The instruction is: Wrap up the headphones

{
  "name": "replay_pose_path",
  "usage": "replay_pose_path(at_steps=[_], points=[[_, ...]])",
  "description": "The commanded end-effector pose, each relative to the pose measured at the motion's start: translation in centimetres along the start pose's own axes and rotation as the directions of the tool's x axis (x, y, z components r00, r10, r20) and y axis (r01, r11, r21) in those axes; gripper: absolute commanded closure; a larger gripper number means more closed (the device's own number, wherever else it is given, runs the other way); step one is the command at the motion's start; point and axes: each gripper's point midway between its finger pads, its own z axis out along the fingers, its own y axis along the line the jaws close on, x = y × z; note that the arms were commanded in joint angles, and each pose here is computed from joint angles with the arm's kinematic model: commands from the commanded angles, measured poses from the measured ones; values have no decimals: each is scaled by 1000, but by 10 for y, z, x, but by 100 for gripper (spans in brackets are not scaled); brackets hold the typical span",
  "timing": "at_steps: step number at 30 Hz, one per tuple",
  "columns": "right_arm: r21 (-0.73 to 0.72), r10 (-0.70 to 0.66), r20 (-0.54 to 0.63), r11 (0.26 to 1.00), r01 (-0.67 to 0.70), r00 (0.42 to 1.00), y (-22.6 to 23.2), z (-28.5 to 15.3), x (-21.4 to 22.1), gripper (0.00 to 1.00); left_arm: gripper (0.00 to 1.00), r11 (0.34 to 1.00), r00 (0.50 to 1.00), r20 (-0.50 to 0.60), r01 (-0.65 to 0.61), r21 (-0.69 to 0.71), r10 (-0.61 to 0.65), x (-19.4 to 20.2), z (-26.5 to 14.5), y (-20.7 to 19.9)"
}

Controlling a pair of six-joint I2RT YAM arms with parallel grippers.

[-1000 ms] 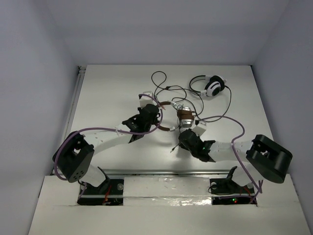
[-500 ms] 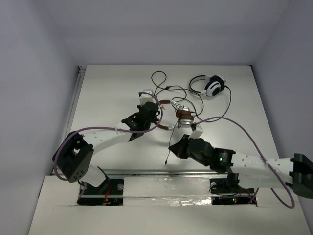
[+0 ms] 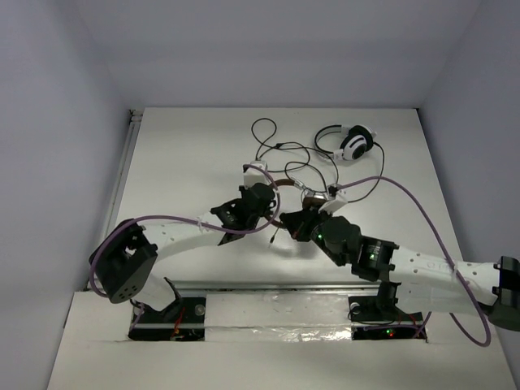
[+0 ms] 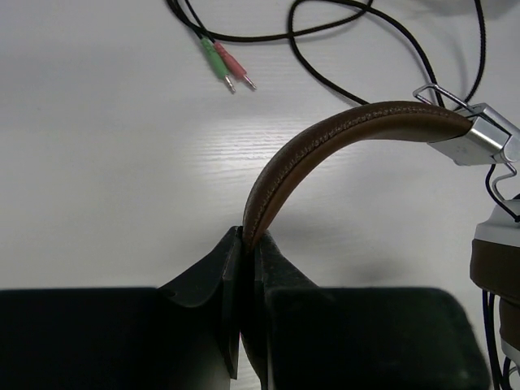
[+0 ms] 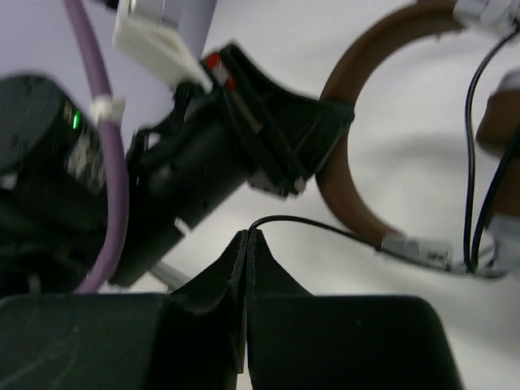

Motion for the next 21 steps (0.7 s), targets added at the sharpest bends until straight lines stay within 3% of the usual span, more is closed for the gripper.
replay_pose_path(at_steps=[1, 6, 12, 21], points=[[-58, 100, 229, 994, -89, 968, 35, 3, -64, 100, 100, 998, 998, 41, 56, 18, -57, -2, -3, -11], [27, 157, 369, 983, -179, 916, -3, 23, -88, 100, 100, 995, 997, -1, 77, 57, -77, 14, -16, -26], [20, 254, 471, 954, -298, 845, -34, 40, -110, 100, 100, 991, 996, -40, 89, 100, -85, 22, -28, -40], [15, 354, 543, 902, -430, 761, -60, 60, -128, 100, 100, 988, 993, -98, 80, 128, -68, 36, -36, -60]])
